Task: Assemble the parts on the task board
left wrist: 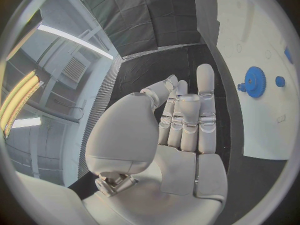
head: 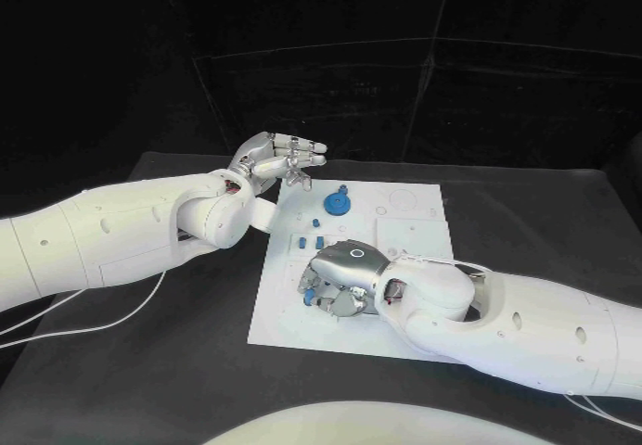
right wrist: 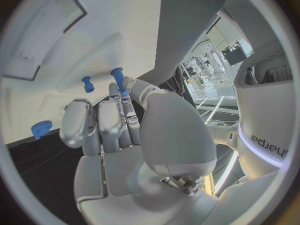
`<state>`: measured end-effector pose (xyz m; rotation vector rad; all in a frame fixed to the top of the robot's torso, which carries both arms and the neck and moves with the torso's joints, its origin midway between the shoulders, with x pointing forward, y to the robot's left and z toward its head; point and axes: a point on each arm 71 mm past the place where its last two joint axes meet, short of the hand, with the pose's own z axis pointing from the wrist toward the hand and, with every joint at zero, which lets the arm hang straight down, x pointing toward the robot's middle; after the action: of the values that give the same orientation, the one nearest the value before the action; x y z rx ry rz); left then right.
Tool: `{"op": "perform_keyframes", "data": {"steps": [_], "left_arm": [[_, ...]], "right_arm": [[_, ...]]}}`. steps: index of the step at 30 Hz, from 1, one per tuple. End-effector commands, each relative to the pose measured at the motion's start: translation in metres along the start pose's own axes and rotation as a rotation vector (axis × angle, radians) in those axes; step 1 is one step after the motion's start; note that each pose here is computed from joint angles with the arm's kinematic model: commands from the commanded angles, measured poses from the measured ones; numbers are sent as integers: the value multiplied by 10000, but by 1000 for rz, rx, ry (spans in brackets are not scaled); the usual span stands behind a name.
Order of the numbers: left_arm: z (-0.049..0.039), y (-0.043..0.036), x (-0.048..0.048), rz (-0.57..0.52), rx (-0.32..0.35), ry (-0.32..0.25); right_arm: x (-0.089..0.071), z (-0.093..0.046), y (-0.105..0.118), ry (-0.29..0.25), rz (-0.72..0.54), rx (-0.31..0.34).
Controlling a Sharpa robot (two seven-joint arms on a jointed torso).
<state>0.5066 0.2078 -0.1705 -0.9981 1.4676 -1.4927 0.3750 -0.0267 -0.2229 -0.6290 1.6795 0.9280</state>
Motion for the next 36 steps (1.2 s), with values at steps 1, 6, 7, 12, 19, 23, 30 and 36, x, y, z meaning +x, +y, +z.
{"op": "perform_keyframes", "data": {"steps": [1,6,7,12,19,23,30,36], "left_arm": [[2,-17,9,-6,6,10],[1,-18,7,-6,6,10],[1,-18,7,-6,6,10],[1,-19,4,-6,6,9],[1,-18,2,-6,6,9],[1,-18,2,-6,5,9],[-1,-17,-5,-6,4,8],[-4,-16,-18,-5,4,6]], "right_arm": [[13,4,7,11,-4,-5],[7,9,13,0,9,-11],[5,9,13,-2,11,-12],[-3,7,11,-14,17,-13],[-21,0,16,-40,33,-18],[-34,-15,8,-59,39,-20],[-87,-95,-26,-126,54,-23],[-196,-312,-115,-222,114,-3]]}}
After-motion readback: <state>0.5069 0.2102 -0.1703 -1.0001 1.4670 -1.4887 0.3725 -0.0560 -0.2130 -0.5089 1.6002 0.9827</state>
